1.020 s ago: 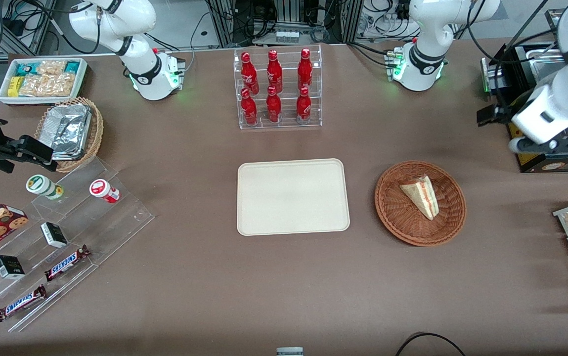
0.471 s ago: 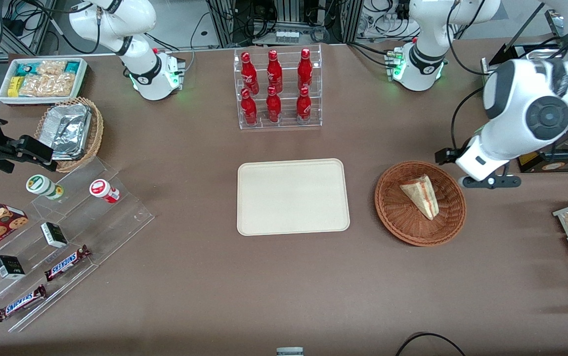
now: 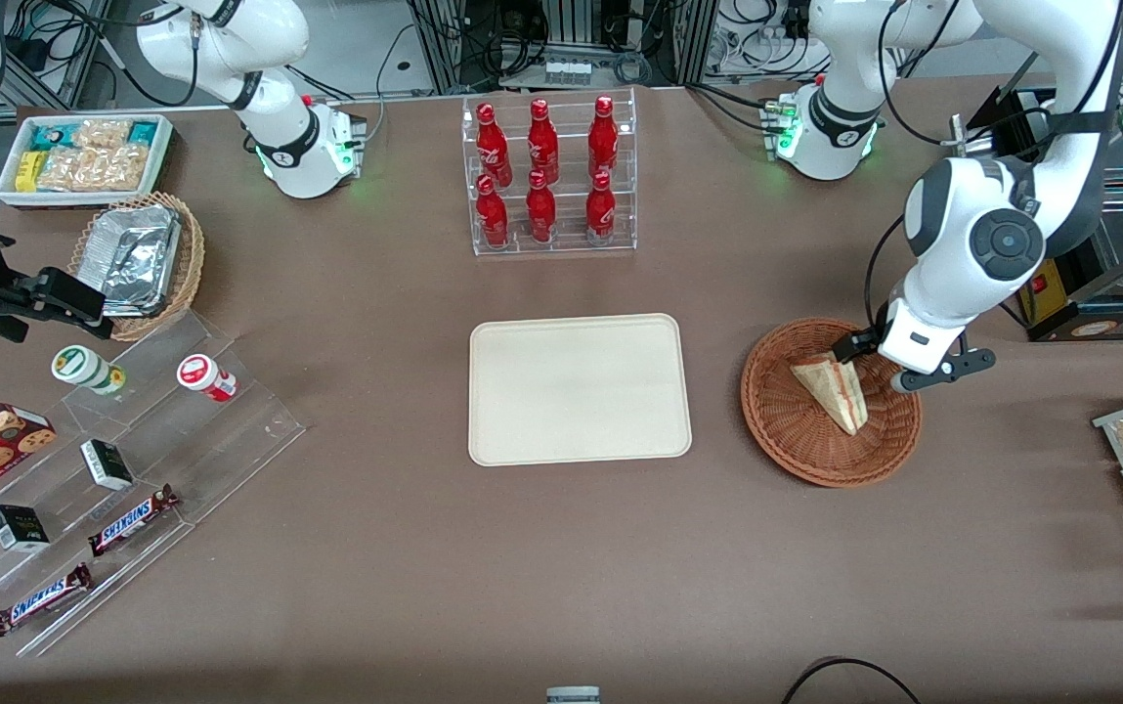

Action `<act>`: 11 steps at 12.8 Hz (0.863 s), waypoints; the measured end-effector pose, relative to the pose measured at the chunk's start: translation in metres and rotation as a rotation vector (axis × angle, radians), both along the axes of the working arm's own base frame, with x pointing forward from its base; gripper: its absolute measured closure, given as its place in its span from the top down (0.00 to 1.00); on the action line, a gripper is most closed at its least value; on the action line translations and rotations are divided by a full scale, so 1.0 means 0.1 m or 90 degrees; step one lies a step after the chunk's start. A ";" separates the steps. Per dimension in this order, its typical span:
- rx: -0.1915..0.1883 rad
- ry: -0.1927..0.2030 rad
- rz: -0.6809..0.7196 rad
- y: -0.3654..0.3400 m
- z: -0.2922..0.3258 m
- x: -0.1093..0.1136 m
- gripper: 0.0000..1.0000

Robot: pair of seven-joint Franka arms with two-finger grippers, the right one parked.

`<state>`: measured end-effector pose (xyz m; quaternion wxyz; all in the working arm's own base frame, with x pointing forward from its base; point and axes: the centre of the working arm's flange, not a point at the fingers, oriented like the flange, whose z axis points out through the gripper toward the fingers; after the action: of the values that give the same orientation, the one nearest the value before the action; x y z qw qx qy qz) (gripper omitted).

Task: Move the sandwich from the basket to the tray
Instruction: 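Move the left gripper down over the wrapped sandwich in the wicker basket, then close the left gripper on the sandwich and lift it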

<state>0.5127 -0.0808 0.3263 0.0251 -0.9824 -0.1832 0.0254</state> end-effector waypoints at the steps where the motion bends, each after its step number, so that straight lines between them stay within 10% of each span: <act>1: 0.001 -0.010 0.048 -0.08 -0.02 0.01 1.00; 11: 0.006 -0.006 0.156 -0.27 -0.50 0.03 1.00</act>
<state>0.5158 -0.1079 0.2765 0.0256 -0.9527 -0.3018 0.0228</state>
